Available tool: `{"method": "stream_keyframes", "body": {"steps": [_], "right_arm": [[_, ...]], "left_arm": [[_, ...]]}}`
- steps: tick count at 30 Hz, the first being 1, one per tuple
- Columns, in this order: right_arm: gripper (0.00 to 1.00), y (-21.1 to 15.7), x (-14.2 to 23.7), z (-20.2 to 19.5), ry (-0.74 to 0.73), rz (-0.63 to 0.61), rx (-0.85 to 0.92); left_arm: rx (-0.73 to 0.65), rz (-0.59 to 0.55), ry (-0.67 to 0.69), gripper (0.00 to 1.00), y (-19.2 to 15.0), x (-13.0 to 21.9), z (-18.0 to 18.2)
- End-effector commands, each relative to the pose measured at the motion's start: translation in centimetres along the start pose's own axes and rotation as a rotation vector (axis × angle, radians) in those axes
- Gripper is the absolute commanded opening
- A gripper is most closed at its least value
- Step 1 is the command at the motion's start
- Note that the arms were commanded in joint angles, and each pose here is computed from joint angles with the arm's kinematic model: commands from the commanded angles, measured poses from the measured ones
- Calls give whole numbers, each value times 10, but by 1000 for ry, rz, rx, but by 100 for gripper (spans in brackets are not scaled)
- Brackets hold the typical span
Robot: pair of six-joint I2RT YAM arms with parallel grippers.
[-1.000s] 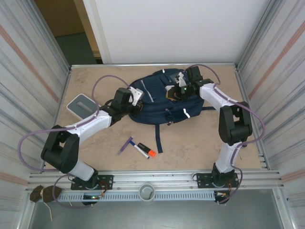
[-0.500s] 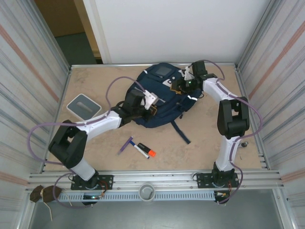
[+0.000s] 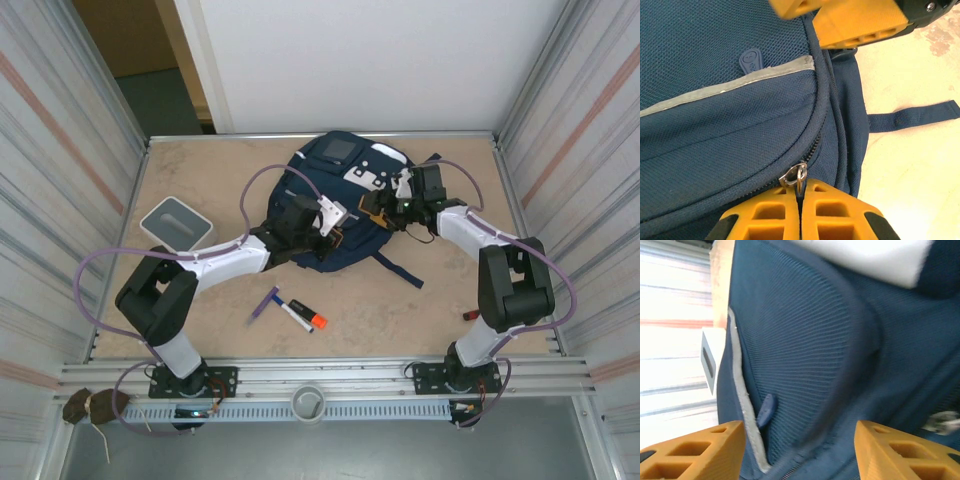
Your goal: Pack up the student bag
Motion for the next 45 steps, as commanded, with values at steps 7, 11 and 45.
{"method": "stream_keyframes", "body": {"steps": [7, 11, 45], "right_arm": [[10, 2, -5, -13, -96, -55, 0], [0, 7, 16, -19, -129, -64, 57], [54, 24, 30, -29, -125, -17, 54]], "left_arm": [[-31, -16, 112, 0, -1, 11, 9], [-44, 15, 260, 0, -12, 28, 41], [-112, -16, -8, 0, 23, -6, -42]]}}
Point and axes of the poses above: each hand's point on the last joint's axis, 136 mm out from that joint toward the fingers, its own x axis back along the fingers, its own z axis along the line the jaws close on, y = z × x, the point moved 3 cm from there along x, back along the fingers, and after that the axes turned 3 degrees about x, right-handed, at the moved point
